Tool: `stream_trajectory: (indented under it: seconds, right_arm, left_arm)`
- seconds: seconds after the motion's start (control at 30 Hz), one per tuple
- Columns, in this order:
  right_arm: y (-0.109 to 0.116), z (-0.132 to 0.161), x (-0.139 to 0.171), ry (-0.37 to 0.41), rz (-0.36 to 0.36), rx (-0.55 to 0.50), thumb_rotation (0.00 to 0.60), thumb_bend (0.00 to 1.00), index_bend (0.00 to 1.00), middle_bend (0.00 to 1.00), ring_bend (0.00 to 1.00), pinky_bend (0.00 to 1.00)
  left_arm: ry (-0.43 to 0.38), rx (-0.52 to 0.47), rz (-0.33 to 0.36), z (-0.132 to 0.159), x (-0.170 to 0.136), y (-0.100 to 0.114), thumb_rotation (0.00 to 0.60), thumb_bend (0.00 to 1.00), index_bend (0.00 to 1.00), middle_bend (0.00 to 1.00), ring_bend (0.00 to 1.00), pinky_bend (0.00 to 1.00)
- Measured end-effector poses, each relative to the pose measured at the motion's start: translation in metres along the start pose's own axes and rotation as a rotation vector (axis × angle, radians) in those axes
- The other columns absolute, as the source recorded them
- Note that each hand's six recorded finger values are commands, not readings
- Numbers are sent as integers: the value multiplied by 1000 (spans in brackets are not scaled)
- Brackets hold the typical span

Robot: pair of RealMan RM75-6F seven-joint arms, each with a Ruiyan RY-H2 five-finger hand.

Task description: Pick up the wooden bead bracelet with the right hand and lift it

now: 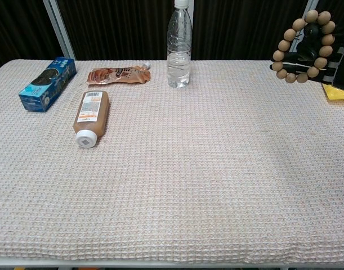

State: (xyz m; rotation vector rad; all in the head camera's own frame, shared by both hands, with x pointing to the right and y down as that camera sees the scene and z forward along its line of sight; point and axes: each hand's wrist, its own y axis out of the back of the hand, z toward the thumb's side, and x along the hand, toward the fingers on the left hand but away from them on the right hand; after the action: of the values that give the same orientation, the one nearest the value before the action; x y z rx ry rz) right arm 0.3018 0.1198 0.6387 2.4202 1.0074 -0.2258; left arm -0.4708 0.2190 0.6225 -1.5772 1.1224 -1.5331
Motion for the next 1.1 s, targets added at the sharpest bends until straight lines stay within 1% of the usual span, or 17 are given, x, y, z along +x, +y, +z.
stream_trajectory:
  seconds: [0.17, 0.23, 0.33, 0.43, 0.47, 0.5, 0.53, 0.6, 0.67, 0.73, 0.8, 0.83, 0.87, 0.97, 1.0, 1.03, 1.1]
  right_arm:
    - [0, -1, 2, -4, 5, 6, 330, 1000, 359, 449, 137, 0]
    - [1, -3, 2, -6, 2, 0, 351, 1000, 325, 437, 129, 0]
    - [2, -4, 3, -5, 2, -15, 416, 1000, 275, 430, 121, 0]
    - [2, -4, 2, -3, 3, -46, 529, 1000, 257, 429, 120, 0]
    - [2, -5, 2, -1, 4, -58, 530, 1000, 254, 429, 120, 0]
    - [2, -5, 2, 1, 4, -72, 512, 1000, 253, 429, 120, 0]
    - [2, -6, 2, 4, 4, -92, 483, 1000, 251, 429, 120, 0]
    - [2, -8, 1, 9, 1, -117, 399, 1000, 250, 430, 120, 0]
    - [3, -11, 0, 13, -3, -130, 348, 974, 249, 430, 120, 0]
    - [4, -12, -1, 15, -7, -139, 323, 837, 246, 430, 120, 0]
    - [5, -14, -2, 15, -11, -146, 311, 700, 245, 430, 120, 0]
    - [6, -15, -3, 14, -13, -150, 307, 651, 244, 430, 120, 0]
    - [6, -15, -3, 12, -16, -152, 306, 565, 244, 430, 120, 0]
    - [9, -18, -4, 1, -30, -146, 308, 412, 243, 430, 121, 0]
    - [10, -19, -4, -3, -36, -140, 308, 329, 243, 430, 121, 0]
    - [11, -21, -4, -8, -43, -130, 308, 221, 242, 430, 121, 0]
    - [14, -23, -3, -20, -59, -115, 306, 60, 242, 432, 122, 0]
  left_arm:
    - [-1, 1, -3, 0, 0, -1, 600, 0, 140, 99, 0, 117]
    - [-1, 3, -4, 0, 0, -1, 600, 0, 140, 99, 0, 117]
    - [-1, 6, -6, 0, 1, -1, 600, 0, 140, 99, 0, 117]
    - [-2, 7, -6, 1, 1, -1, 600, 0, 140, 99, 0, 117]
    - [-2, 7, -6, 1, 2, 0, 600, 0, 140, 99, 0, 117]
    - [-2, 7, -5, 1, 2, 0, 600, 0, 140, 99, 0, 117]
    - [-2, 7, -4, 1, 2, 0, 600, 0, 140, 99, 0, 117]
    - [-1, 8, -5, 1, 2, 0, 600, 0, 140, 99, 0, 117]
    - [-1, 10, -8, 1, 2, 0, 600, 0, 140, 99, 0, 117]
    - [0, 10, -9, 1, 2, 0, 600, 0, 140, 99, 0, 117]
    - [0, 11, -10, 1, 2, 0, 600, 0, 140, 99, 0, 117]
    - [0, 12, -10, 2, 2, 0, 600, 0, 140, 99, 0, 117]
    - [0, 12, -10, 2, 2, 0, 600, 0, 140, 99, 0, 117]
    - [-4, 12, -11, 3, 2, 0, 600, 0, 140, 100, 0, 117]
    - [-5, 13, -11, 3, 2, 0, 600, 0, 140, 100, 0, 117]
    - [-5, 13, -11, 3, 2, 0, 600, 0, 140, 100, 0, 117]
    - [-4, 13, -13, 3, 1, 0, 600, 0, 140, 99, 0, 117]
